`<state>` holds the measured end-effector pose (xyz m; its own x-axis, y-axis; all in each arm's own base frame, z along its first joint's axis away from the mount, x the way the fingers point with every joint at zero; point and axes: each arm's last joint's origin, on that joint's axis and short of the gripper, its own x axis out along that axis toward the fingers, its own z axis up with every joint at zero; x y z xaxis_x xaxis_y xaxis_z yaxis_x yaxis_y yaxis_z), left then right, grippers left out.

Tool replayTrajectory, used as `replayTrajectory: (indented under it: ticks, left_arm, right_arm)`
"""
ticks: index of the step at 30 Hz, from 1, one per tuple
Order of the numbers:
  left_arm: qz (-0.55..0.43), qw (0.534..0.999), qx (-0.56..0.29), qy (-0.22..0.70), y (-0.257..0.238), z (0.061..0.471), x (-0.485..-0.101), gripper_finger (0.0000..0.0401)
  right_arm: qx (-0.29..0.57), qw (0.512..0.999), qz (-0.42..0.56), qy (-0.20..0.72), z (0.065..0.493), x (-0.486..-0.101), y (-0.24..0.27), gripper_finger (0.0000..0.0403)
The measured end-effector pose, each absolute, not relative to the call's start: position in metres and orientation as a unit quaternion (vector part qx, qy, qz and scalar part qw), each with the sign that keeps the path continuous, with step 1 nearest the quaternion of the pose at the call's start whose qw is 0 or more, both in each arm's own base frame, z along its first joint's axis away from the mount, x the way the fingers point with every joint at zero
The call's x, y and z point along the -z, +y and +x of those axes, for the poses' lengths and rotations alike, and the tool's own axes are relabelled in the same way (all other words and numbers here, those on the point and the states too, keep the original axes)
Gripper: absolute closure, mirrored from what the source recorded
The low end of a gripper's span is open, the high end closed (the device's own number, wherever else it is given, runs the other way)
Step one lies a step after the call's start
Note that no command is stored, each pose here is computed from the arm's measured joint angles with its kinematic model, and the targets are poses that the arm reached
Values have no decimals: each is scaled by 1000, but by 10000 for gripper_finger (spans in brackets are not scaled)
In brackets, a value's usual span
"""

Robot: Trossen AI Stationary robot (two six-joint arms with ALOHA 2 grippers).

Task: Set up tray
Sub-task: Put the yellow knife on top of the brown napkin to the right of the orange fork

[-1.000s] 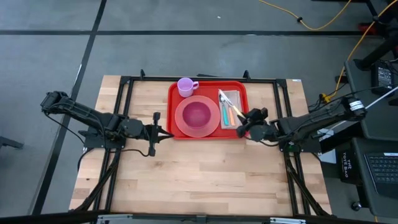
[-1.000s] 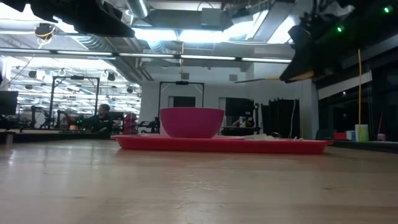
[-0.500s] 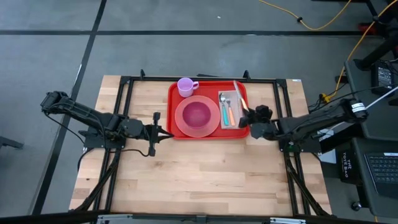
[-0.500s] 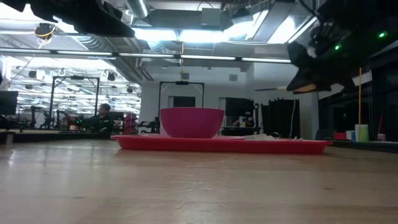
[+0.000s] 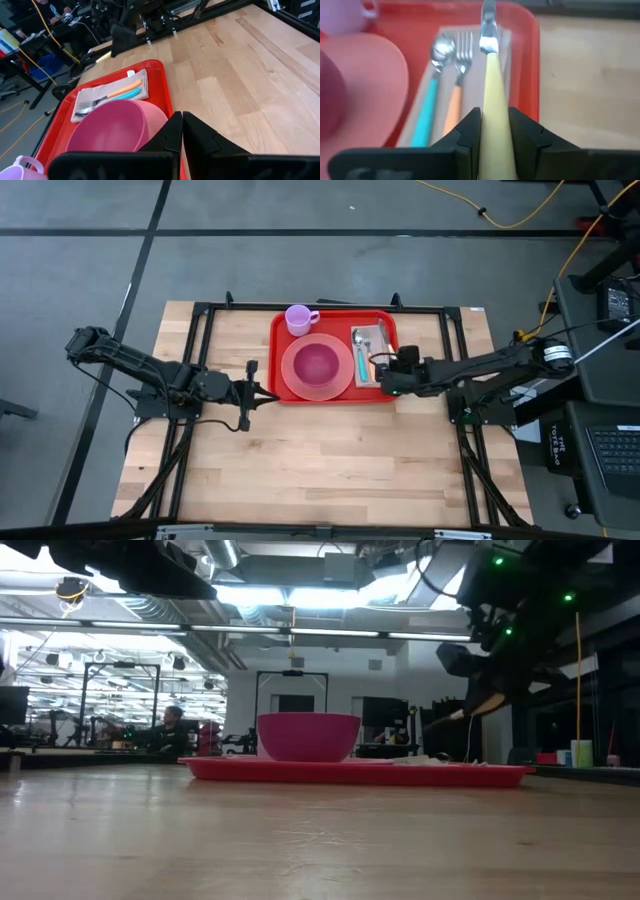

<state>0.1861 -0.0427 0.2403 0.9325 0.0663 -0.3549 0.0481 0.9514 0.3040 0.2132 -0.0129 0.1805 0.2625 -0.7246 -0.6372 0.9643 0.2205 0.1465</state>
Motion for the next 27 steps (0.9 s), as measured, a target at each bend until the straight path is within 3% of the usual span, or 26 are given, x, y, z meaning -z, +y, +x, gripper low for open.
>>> replayTrajectory:
  ticks: [8,27]
  left_arm:
    - [156,971,-5,184,-43,186,-240,397]
    - [156,971,-5,183,-43,186,-240,397]
  right_arm:
    - [567,722,289,272,231,-168,-10,322]
    - [590,707,306,243,239,-155,-11,322]
